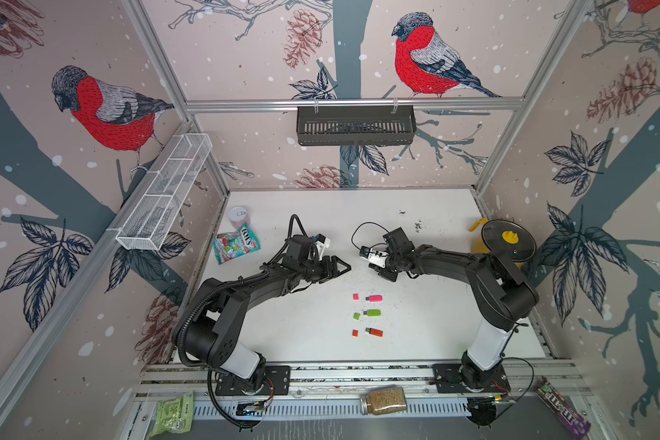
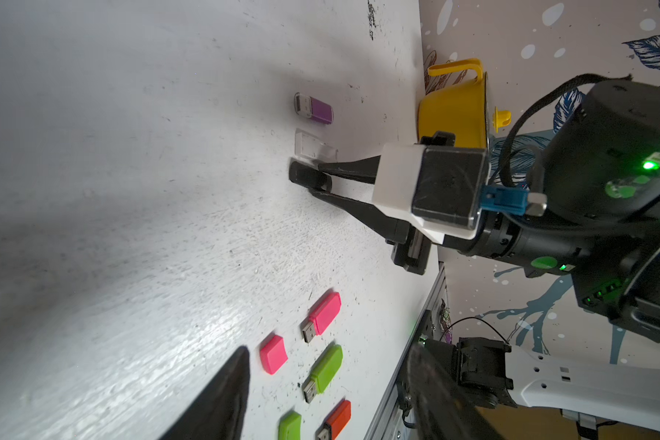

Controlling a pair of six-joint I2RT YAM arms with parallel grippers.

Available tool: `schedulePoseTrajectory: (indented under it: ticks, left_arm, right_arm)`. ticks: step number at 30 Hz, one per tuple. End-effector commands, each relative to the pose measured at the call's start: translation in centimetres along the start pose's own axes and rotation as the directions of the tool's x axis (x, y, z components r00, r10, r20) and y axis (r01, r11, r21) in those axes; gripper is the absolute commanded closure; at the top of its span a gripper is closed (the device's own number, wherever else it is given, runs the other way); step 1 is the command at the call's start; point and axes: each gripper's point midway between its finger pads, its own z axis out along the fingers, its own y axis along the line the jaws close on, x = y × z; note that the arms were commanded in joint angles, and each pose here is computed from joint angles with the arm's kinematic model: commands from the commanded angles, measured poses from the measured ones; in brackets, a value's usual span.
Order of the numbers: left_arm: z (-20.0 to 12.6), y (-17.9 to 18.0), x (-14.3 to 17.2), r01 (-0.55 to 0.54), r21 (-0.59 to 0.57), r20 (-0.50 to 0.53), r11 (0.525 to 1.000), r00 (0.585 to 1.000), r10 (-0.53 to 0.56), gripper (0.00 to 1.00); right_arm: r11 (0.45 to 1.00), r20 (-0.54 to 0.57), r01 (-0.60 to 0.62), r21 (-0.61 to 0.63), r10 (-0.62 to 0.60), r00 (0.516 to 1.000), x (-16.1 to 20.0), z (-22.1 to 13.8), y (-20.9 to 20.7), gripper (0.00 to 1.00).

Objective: Close the usb drive cover
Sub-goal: Place the USB drive at the center of the board.

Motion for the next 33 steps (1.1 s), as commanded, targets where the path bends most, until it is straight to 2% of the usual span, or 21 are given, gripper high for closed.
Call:
schedulePoseTrajectory:
  ticks: [1,22,25,29,33]
  left_arm:
    - [-0.3,-0.4,-0.4,-0.028,0.010,0.025,1.000,0.999,0.027,0.35]
    - [-0.5,-0.5,-0.3,-0.029,0.015,0.028,0.999,0.999,0.028,0.35]
    - [-0.5,-0.6,-0.3,-0.031,0.016,0.030,0.999,0.999,0.030,0.35]
    - [-0.6,-0.7,-0.3,-0.031,0.018,0.032,0.999,0.999,0.031,0.35]
    - [-0.8,-0.8,-0.3,-0.031,0.015,0.035,0.999,0.999,0.031,0.35]
  right_arm:
    - [1.000,-0.070,-0.005,-0.030,0.003,0.998,1.6,-0.1,1.0,0.75]
    - [0.995,-0.117,0.029,-0.092,-0.039,0.992,3.8,-0.5,2.5,0.79]
    - [0.995,-0.112,0.026,-0.092,-0.036,0.993,3.7,-0.5,2.5,0.76]
    - [0.994,-0.090,0.024,-0.103,-0.034,0.995,3.0,-0.8,2.5,0.64]
    - [0.994,-0.058,0.025,-0.103,-0.031,0.998,2.1,-1.2,2.2,0.62]
